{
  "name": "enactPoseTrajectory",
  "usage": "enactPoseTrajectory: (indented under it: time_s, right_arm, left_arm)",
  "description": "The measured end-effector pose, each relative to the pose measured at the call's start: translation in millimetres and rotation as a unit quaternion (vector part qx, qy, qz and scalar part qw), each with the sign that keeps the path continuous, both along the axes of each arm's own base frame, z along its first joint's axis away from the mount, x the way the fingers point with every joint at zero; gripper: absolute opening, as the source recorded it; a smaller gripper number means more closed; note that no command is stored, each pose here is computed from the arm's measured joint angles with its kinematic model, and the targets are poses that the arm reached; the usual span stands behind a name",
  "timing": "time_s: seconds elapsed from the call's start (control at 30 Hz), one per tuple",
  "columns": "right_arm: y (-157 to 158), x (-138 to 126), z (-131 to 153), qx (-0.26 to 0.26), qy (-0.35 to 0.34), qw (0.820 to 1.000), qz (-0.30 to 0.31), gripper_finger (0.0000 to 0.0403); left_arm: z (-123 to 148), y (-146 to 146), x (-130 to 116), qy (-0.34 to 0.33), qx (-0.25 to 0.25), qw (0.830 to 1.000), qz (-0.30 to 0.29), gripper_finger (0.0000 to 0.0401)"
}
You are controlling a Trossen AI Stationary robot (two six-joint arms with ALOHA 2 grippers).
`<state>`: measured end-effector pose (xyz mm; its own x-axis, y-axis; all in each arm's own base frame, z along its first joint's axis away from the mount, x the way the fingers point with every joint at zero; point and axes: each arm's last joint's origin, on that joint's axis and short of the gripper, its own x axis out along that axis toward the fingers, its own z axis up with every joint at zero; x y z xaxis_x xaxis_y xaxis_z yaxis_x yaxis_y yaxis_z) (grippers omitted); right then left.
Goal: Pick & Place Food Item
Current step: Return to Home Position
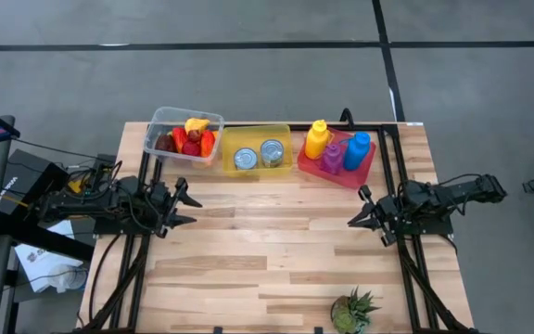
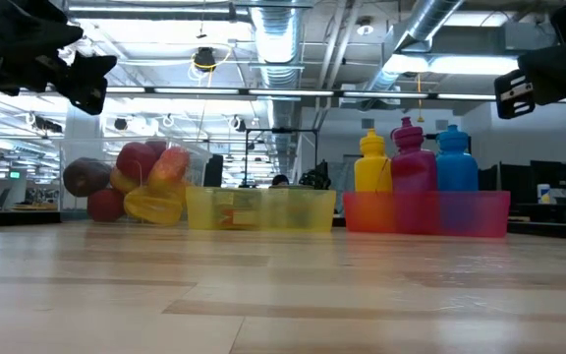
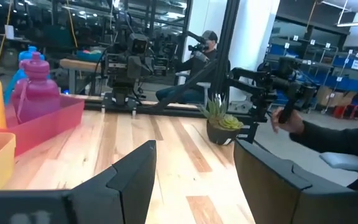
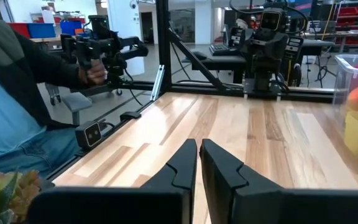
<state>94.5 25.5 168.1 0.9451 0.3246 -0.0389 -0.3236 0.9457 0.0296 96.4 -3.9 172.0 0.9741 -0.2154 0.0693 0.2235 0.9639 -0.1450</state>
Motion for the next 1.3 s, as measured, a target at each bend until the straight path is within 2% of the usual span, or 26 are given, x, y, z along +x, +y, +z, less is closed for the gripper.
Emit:
enactPoseTrajectory:
  time_s: [1.3]
  right_arm:
    - [0.0,0.0,-0.2,0.000,0.000,1.000,0.000,0.0017]
  left_arm:
    - [-0.3,0.2,1.8,0.003,0.000,1.000,0.002,0.0209]
